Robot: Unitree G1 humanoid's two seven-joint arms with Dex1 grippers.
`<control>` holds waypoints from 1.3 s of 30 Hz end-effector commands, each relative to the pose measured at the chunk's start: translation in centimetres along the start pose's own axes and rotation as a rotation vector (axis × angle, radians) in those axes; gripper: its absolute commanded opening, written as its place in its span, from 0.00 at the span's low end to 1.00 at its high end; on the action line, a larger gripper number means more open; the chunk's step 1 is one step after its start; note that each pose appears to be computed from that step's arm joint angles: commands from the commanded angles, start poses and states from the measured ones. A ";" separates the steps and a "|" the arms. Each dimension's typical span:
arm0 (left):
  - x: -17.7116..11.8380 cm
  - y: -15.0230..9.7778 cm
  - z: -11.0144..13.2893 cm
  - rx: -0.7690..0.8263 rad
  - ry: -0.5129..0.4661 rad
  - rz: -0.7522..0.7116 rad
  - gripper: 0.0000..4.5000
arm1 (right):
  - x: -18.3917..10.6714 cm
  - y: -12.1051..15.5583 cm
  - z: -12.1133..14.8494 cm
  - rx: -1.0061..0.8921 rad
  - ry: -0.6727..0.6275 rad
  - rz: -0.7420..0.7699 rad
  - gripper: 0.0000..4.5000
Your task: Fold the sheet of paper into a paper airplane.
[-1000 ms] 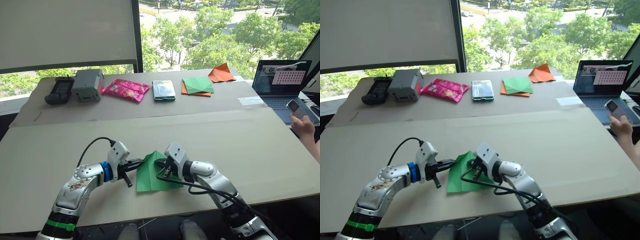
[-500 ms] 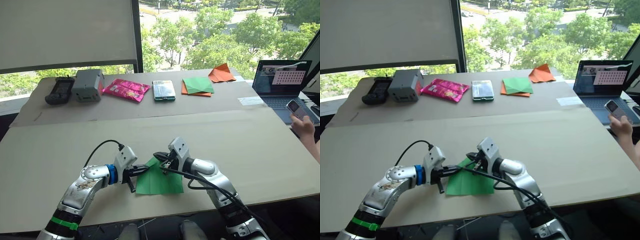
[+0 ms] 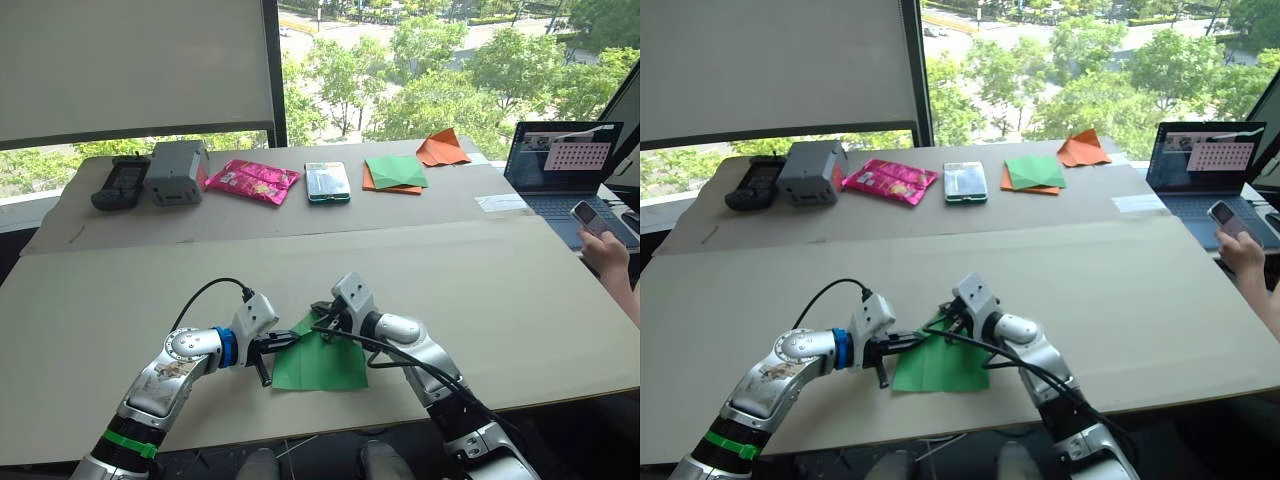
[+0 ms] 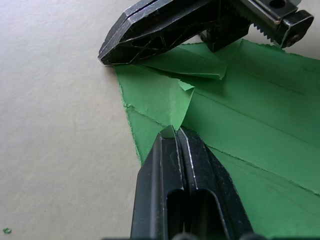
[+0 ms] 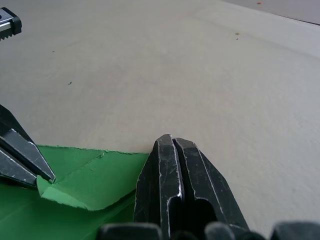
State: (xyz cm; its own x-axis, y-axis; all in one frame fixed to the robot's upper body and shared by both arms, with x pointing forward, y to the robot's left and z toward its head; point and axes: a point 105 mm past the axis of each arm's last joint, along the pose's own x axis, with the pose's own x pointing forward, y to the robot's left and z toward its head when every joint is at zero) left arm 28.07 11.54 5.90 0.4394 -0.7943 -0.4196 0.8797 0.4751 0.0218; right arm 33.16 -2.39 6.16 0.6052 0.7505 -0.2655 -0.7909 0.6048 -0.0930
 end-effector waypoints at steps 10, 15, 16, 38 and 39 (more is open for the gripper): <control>-1.2 0.7 1.1 -0.011 -0.019 -0.019 0.35 | 0.0 0.5 -2.5 0.024 0.122 -0.022 0.00; -2.1 2.2 4.2 -0.081 -0.126 -0.020 0.65 | 0.2 0.6 -2.5 0.018 0.121 -0.028 0.00; -2.1 2.5 4.6 -0.084 -0.138 -0.020 0.65 | 0.2 0.6 -2.5 0.020 0.117 -0.030 0.00; 3.6 3.4 1.8 0.083 0.035 -0.065 0.01 | 0.0 0.9 -2.6 0.023 0.118 -0.059 0.00; 3.6 3.4 1.7 0.084 0.042 -0.064 0.01 | 0.0 0.9 -2.5 0.024 0.118 -0.060 0.00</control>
State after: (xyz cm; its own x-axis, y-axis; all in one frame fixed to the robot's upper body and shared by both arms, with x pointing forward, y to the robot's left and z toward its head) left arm 32.90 9.53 6.23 0.3744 -0.8145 -0.4431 0.9175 0.3945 0.0500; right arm 32.72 -1.84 5.77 0.6466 0.7060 -0.2890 -0.7554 0.6455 -0.1133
